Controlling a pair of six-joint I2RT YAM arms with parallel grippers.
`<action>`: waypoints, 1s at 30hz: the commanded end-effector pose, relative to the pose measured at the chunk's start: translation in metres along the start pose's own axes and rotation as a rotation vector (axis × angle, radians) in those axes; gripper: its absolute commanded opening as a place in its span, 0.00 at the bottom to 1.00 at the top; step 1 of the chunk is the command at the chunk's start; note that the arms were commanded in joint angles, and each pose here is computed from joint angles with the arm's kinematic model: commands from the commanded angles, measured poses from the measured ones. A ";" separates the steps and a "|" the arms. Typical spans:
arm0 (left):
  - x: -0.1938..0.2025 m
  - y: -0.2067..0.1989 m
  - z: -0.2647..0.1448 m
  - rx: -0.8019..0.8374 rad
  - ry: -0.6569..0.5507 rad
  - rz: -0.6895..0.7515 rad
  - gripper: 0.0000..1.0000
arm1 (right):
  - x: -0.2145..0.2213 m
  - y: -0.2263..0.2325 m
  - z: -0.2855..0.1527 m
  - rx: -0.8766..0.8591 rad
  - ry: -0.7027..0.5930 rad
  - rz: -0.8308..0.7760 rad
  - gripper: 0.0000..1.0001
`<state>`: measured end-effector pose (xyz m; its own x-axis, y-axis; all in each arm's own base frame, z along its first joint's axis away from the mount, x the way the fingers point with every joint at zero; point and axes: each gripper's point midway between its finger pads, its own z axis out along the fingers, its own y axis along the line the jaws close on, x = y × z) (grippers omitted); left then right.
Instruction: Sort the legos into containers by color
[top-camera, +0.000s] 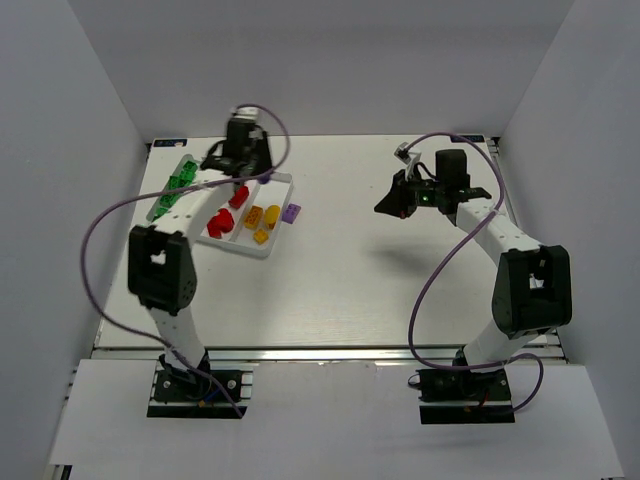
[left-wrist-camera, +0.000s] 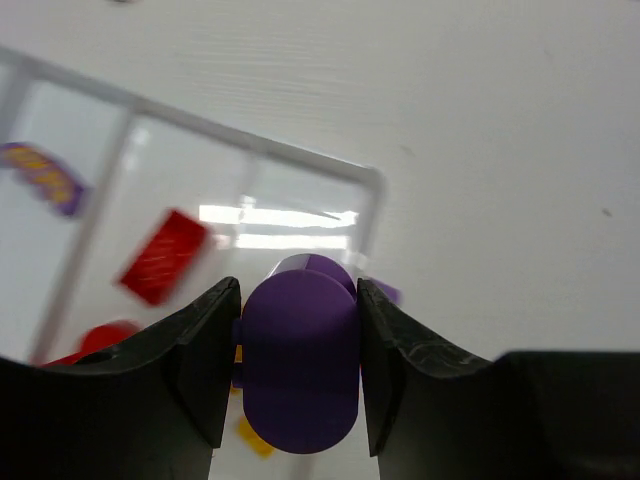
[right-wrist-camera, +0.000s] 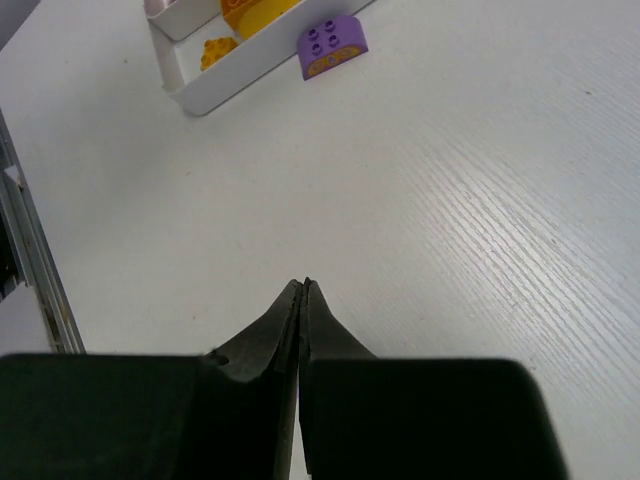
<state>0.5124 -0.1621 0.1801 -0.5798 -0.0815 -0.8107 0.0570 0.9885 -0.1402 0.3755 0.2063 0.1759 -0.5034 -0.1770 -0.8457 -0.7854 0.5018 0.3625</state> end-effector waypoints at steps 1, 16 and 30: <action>0.002 0.075 -0.022 -0.103 0.014 -0.082 0.11 | -0.003 0.018 0.000 -0.073 0.003 -0.052 0.02; 0.027 0.220 0.011 -0.400 0.135 -0.086 0.26 | 0.001 0.023 0.006 -0.092 0.022 -0.068 0.09; 0.035 0.246 0.031 -0.519 0.148 -0.156 0.70 | 0.002 0.022 0.009 -0.100 0.047 -0.098 0.31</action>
<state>0.5215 0.0698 0.0679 -0.7186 -0.2323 -0.6555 -0.3859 0.9173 0.0980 0.3567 0.2198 0.1686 -0.4839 -0.2447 -0.8402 -0.8323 0.4254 0.3555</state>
